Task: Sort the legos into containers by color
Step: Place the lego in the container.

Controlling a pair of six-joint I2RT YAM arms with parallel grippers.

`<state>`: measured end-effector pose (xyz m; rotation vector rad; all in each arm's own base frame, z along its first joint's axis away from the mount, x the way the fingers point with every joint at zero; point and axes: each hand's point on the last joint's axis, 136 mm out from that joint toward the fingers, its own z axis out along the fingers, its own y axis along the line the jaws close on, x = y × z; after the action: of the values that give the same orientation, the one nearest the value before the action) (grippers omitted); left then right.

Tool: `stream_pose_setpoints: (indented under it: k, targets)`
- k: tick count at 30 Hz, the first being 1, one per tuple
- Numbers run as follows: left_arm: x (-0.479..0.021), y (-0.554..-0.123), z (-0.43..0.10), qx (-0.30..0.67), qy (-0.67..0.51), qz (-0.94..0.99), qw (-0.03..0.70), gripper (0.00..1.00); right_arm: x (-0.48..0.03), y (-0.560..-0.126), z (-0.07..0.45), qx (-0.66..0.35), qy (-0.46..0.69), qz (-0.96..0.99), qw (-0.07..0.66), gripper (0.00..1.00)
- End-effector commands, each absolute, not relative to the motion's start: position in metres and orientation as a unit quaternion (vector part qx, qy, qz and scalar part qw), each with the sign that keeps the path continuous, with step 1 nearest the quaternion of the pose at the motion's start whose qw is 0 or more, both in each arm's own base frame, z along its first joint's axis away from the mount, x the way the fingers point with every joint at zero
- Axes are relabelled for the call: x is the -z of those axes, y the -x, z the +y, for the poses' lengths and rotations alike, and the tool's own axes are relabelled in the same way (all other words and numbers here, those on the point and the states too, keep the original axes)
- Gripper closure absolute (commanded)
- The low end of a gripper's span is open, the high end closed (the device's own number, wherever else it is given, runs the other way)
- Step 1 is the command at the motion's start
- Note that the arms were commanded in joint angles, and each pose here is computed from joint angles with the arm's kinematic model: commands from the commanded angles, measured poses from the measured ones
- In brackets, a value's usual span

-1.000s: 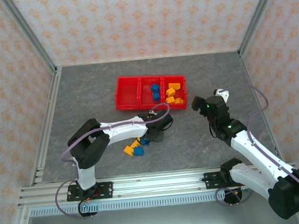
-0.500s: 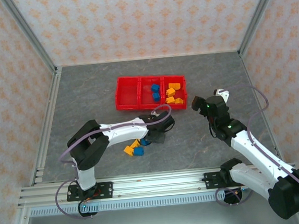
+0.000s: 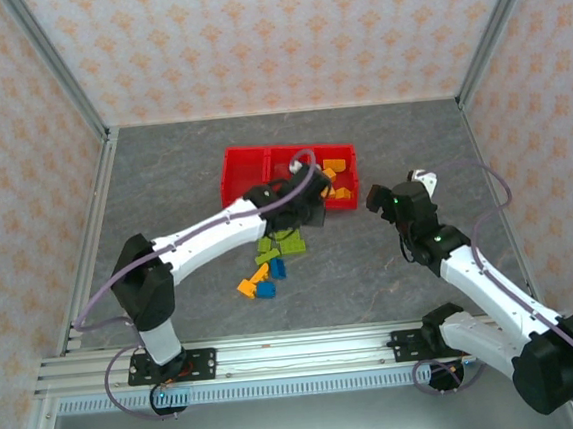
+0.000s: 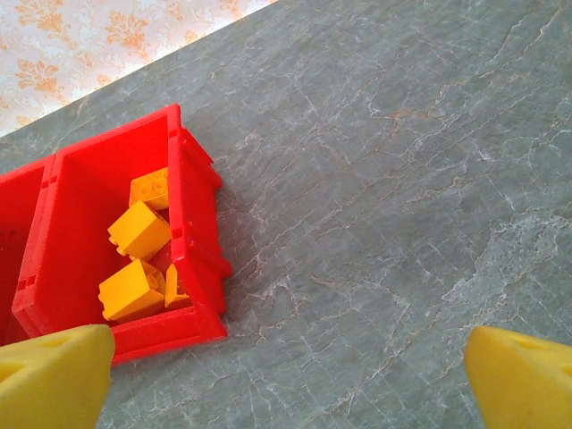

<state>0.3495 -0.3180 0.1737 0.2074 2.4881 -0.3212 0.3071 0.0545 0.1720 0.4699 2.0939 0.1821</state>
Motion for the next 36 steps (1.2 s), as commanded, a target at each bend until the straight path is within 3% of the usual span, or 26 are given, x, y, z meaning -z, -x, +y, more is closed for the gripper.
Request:
stream_pose_setpoints:
  k: [1,7,17,26,32,36]
  targets:
    - [-0.178,-0.389,-0.280,0.047,-0.072,0.943,0.322,0.85,-0.187,-0.305,0.050,-0.074,-0.204,0.847,0.485,0.00]
    - [-0.182,-0.434,-0.269,-0.012,-0.074,0.939,0.335,0.85,-0.187,-0.297,0.041,-0.053,-0.200,0.847,0.490,0.00]
    - [-0.150,-0.471,-0.257,-0.049,-0.047,0.941,0.331,0.84,-0.178,-0.296,0.055,-0.079,-0.176,0.863,0.467,0.00]
    - [-0.132,-0.499,-0.245,-0.019,-0.015,0.945,0.326,0.79,-0.175,-0.295,0.067,-0.107,-0.159,0.872,0.451,0.00]
    - [-0.122,-0.506,-0.248,-0.011,-0.015,0.948,0.318,0.64,-0.173,-0.291,0.061,-0.094,-0.168,0.873,0.447,0.00]
    - [-0.123,-0.508,-0.248,-0.012,-0.013,0.946,0.322,0.45,-0.176,-0.291,0.060,-0.089,-0.170,0.873,0.448,0.00]
